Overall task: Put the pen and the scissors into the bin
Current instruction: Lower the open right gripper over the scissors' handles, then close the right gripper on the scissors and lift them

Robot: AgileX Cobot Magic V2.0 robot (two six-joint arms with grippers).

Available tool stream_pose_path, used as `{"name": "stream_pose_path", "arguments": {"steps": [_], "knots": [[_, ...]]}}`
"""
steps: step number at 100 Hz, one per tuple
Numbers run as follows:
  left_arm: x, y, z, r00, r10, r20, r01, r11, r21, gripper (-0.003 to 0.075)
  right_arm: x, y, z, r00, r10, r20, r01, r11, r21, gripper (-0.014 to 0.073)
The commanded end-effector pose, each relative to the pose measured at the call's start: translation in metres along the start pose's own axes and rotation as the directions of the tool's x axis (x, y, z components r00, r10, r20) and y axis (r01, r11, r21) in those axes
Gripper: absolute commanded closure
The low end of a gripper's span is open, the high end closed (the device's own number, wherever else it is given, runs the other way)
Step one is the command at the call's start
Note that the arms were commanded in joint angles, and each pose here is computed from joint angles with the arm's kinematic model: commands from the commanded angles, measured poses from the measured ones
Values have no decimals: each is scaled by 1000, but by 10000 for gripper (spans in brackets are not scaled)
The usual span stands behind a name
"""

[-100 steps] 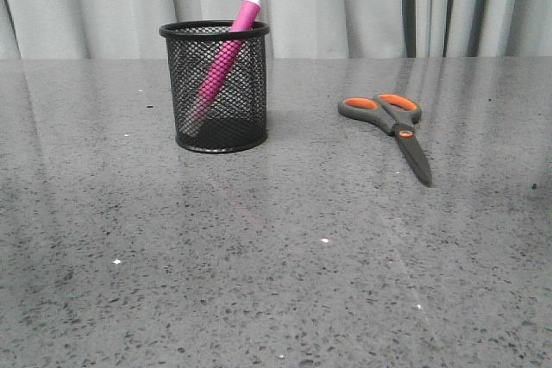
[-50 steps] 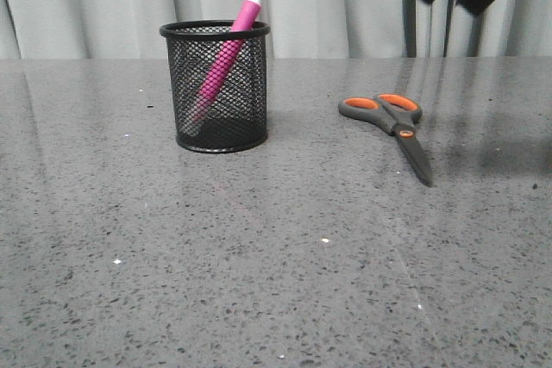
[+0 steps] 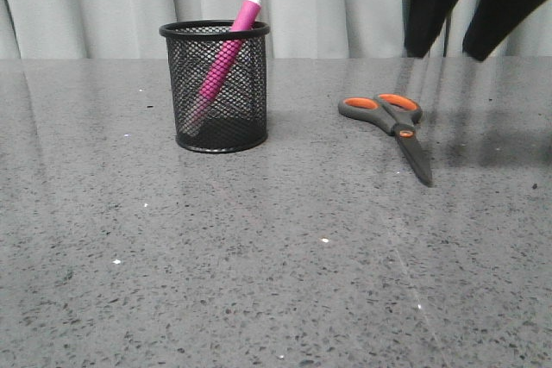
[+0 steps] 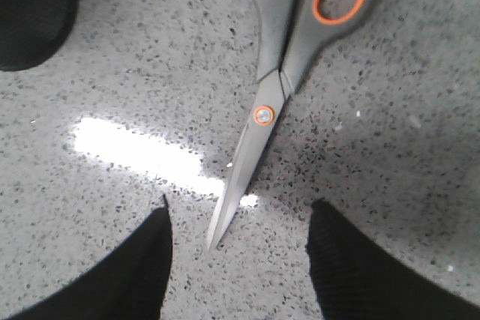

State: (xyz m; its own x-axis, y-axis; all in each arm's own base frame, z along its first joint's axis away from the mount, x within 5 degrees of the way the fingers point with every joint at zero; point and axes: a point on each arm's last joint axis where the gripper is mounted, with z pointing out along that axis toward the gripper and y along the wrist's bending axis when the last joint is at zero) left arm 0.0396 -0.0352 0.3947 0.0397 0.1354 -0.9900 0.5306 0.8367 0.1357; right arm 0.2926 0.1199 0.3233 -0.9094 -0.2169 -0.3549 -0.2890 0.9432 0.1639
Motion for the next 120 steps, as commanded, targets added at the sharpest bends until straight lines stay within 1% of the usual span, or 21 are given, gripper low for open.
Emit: {"name": "stream_pose_path", "arguments": {"steps": [1, 22, 36, 45, 65, 73, 80, 90, 109, 120], "knots": [[-12, 2, -1, 996, -34, 78, 35, 999, -17, 741, -6, 3, -8, 999, 10, 48, -9, 1000, -8, 231], [-12, 1, -1, 996, -48, 73, 49, 999, -3, 741, -10, 1, 14, 1000, 21, -16, -22, 1000, -8, 233], [-12, 0, -1, 996, -55, 69, 55, 998, 4, 741, -14, 0, 27, 999, 40, -31, -41, 999, -4, 233], [-12, 0, -1, 996, -58, 68, 57, 998, 6, 741, -17, -1, 32, 998, 64, -13, -64, 998, -4, 233], [-11, -1, -1, 996, -71, 60, 70, 997, 20, 741, -27, -2, 40, 994, 90, 67, -90, 996, -3, 233], [-10, -2, -1, 996, -77, 54, 75, 997, 28, 741, -29, -5, 49, 993, 102, 55, -103, 995, 17, 233], [-10, -2, -1, 995, -82, 53, 80, 996, 32, 741, -28, -9, 55, 995, 90, 32, -91, 994, 55, 233], [-10, -3, -1, 995, -86, 48, 84, 996, 39, 741, -28, -11, 62, 997, 81, 9, -81, 994, 77, 236], [-9, -3, -1, 996, -86, 36, 84, 995, 45, 741, -35, -11, 63, 992, 96, 81, -102, 993, 67, 236], [-9, -3, -1, 996, -86, 35, 84, 995, 46, 741, -37, -11, 66, 989, 107, 98, -113, 992, 63, 236]]}}
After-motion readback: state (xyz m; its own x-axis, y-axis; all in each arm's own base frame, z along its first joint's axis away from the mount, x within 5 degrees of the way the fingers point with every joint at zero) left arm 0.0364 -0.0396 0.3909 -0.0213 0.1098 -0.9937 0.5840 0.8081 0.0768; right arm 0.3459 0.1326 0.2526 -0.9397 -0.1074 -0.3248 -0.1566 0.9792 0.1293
